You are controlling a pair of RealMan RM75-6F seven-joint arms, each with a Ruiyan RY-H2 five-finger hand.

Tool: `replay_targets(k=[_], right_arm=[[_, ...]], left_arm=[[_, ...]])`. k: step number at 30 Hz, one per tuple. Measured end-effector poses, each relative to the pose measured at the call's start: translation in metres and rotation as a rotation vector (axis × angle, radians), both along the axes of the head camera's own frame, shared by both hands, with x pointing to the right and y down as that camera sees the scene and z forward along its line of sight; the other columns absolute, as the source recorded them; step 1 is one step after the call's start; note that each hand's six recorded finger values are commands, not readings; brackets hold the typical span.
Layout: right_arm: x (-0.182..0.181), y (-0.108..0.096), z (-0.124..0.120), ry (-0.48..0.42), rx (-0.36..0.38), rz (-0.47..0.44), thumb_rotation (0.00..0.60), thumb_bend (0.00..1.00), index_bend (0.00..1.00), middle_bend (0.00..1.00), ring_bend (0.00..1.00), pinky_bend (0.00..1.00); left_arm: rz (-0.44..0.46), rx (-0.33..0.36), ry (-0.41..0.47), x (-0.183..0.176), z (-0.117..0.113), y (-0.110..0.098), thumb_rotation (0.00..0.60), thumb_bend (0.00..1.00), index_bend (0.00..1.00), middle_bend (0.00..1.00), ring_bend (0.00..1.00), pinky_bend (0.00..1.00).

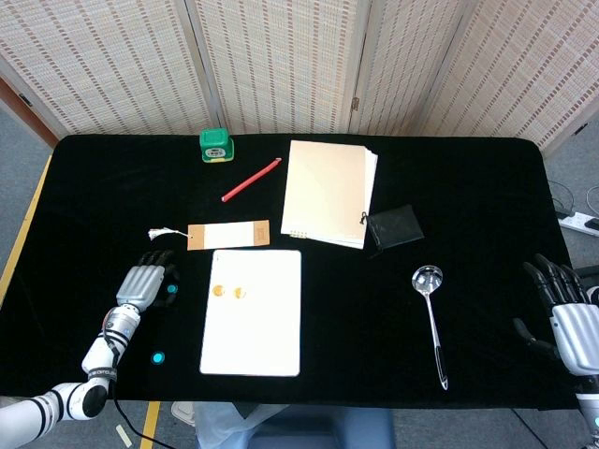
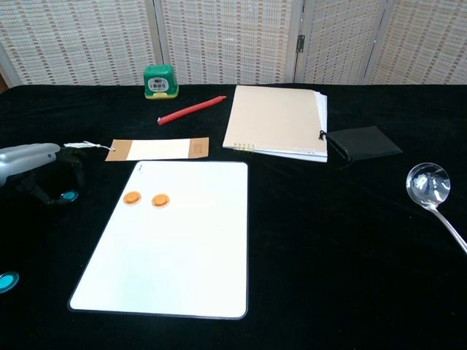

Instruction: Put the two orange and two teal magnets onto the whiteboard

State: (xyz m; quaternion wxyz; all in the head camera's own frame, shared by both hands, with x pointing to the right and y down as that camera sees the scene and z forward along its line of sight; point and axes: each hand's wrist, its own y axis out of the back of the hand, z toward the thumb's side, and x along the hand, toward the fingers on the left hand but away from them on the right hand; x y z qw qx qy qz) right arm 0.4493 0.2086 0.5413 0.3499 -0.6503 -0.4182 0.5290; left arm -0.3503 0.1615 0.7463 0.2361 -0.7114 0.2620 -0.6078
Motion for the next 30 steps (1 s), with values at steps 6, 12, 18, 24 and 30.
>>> replay_targets(k=[6, 12, 18, 24, 30], right_arm=[[-0.002, 0.000, -0.001, 0.003, 0.001, -0.002, 0.600, 0.37, 0.00, 0.00, 0.00, 0.00], [-0.002, 0.001, -0.003, 0.007, 0.002, 0.001, 0.600, 0.37, 0.00, 0.00, 0.00, 0.00], [-0.002, 0.001, -0.004, 0.007, 0.005, 0.003, 0.600, 0.37, 0.00, 0.00, 0.00, 0.00], [-0.002, 0.001, -0.004, 0.007, 0.006, 0.004, 0.600, 0.37, 0.00, 0.00, 0.00, 0.00], [-0.003, 0.000, -0.004, 0.005, 0.008, -0.001, 0.600, 0.37, 0.00, 0.00, 0.00, 0.00]], left_arm=[[-0.014, -0.006, -0.010, -0.010, 0.004, 0.004, 0.600, 0.40, 0.43, 0.11, 0.00, 0.00], [-0.026, -0.011, -0.009, -0.014, 0.007, 0.005, 0.600, 0.40, 0.44, 0.11, 0.00, 0.00], [-0.027, -0.013, -0.003, -0.013, 0.011, 0.006, 0.600, 0.40, 0.47, 0.11, 0.00, 0.00], [-0.022, -0.009, 0.005, -0.011, 0.011, 0.007, 0.600, 0.40, 0.51, 0.11, 0.00, 0.00], [-0.006, 0.014, 0.035, -0.004, 0.001, 0.007, 0.600, 0.40, 0.51, 0.11, 0.00, 0.00]])
